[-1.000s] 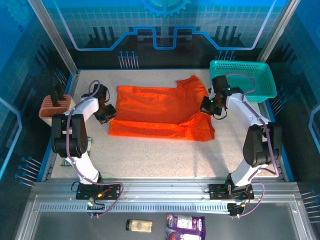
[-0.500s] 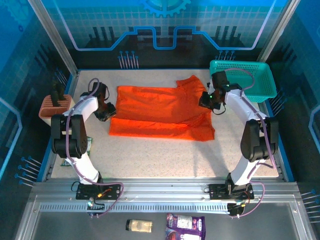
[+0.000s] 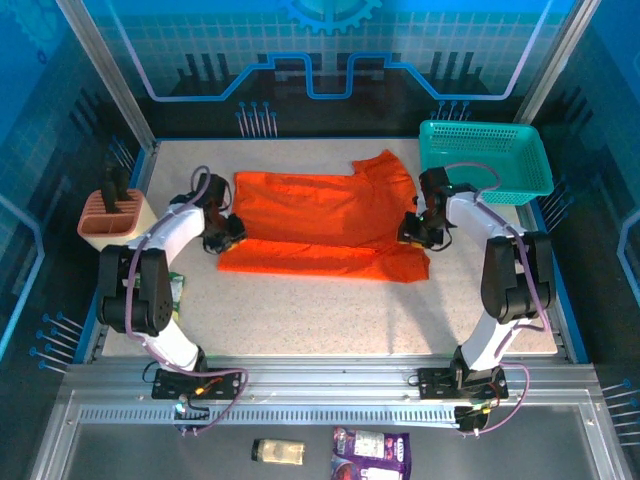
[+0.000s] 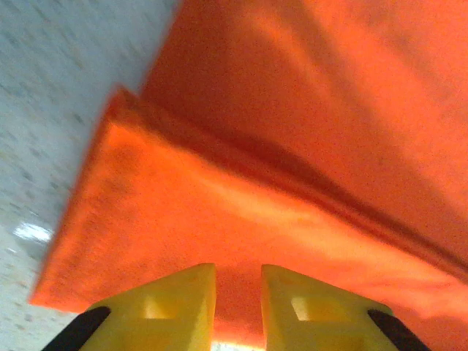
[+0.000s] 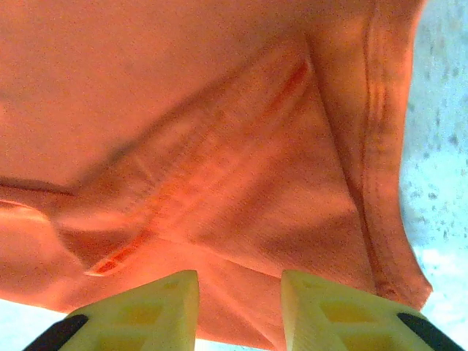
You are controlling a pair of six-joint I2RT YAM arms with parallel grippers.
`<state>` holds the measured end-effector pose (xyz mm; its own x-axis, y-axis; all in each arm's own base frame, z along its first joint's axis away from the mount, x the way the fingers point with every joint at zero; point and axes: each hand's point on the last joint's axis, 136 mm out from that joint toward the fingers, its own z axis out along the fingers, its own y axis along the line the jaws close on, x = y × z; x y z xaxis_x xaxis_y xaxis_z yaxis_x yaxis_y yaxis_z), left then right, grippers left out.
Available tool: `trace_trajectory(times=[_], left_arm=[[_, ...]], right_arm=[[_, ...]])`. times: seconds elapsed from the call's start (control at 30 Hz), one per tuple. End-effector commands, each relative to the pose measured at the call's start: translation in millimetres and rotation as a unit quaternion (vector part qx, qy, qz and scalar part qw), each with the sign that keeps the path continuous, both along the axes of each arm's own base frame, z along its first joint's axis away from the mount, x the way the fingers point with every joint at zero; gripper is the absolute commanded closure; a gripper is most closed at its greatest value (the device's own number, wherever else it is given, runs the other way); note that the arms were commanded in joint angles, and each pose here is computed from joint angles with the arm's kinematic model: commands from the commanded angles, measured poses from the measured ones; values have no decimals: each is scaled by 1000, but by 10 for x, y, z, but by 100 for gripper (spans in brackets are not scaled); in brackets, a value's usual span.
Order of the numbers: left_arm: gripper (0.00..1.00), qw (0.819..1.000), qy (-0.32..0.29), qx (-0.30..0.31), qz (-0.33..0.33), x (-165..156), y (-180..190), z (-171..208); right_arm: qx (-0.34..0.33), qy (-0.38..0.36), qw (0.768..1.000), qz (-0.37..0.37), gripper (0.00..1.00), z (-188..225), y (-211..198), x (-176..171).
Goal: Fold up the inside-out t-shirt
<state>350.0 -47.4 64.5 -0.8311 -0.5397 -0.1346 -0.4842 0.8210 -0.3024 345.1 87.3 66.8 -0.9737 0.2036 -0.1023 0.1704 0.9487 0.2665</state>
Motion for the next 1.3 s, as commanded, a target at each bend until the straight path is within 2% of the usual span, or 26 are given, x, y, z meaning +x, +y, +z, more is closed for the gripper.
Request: trace_trajectory(times=[0.0, 0.23, 0.57, 0.77, 0.9, 1.13, 1.27], left_arm=[[78, 1000, 26, -17, -5, -116, -129, -176], [80, 999, 50, 13, -5, -228, -34, -307], [80, 998, 61, 19, -7, -239, -20, -358], [80, 998, 63, 24, -7, -235, -4, -357], [80, 998, 64, 25, -9, -236, -2, -356], [80, 997, 68, 32, -9, -261, 24, -379], [80, 996, 76, 37, -6, -291, 49, -420]], right_arm=[[-38, 30, 999, -2, 64, -169, -195, -104], [-76, 46, 996, 10, 64, -359, -319, -93], [-102, 58, 993, 7, 62, -415, -419, -85], [-86, 66, 994, 6, 61, -419, -385, -131], [-61, 60, 996, 5, 72, -353, -305, -137], [-81, 32, 996, 4, 100, -123, -379, -82], [-91, 25, 996, 8, 100, -92, -409, -42]])
